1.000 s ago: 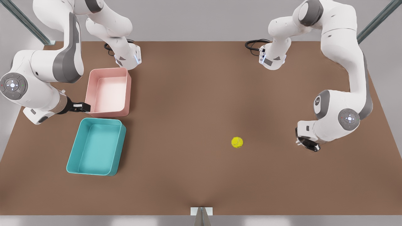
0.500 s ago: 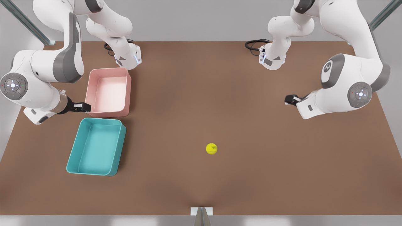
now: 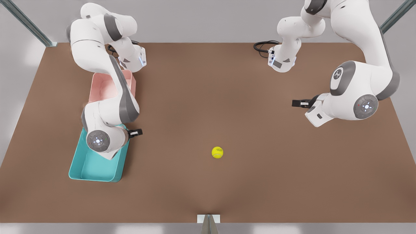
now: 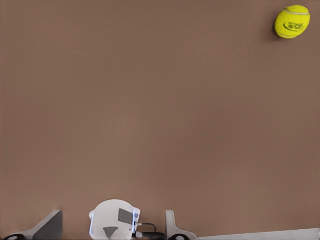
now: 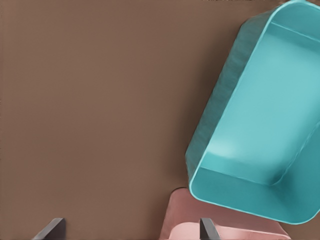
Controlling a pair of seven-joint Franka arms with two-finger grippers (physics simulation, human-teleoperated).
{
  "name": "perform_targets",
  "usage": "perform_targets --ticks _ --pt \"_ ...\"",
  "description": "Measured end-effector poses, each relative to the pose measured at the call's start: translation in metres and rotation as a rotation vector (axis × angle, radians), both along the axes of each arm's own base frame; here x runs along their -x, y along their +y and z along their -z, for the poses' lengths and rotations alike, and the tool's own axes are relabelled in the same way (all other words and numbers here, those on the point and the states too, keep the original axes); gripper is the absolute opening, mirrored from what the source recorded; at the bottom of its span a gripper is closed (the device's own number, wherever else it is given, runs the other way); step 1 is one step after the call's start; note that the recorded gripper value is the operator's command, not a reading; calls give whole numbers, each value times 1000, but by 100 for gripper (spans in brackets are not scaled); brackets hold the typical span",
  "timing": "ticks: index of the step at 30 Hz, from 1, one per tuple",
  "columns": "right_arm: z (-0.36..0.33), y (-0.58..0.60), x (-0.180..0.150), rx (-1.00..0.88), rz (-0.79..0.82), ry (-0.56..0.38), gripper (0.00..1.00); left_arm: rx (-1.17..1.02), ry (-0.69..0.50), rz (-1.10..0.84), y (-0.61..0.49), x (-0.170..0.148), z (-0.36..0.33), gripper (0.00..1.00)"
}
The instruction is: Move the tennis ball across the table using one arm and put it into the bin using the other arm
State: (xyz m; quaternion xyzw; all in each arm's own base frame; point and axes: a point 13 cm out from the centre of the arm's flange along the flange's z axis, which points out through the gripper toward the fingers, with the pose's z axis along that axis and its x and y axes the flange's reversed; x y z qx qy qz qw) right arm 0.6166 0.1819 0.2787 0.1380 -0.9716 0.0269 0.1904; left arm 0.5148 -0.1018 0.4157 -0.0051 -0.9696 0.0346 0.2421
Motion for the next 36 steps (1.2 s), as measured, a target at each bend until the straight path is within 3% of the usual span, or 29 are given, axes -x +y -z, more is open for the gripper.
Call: perform_targets --ticks 3,6,10,14,18,22,28,36 --pt "65 113 17 -11 -117 -19 100 -17 7 -30 0 1 1 100" --pt "125 203 18 -68 -177 -140 100 -30 10 -55 0 1 1 100" --pt "197 269 -30 -203 -142 -377 100 -45 12 -83 0 1 1 100" --pt "181 342 -60 -380 -114 -613 100 -57 19 -105 0 1 4 100" --pt "148 383 -70 -518 -67 -742 100 -67 27 -123 0 0 7 100" --pt "159 417 -56 -590 -60 -801 100 -75 35 -138 1 0 11 100" --pt "180 440 -21 -627 -62 -805 100 -86 47 -154 1 0 15 100" --pt "186 413 -19 -595 -42 -808 100 -94 57 -186 11 -1 16 100"
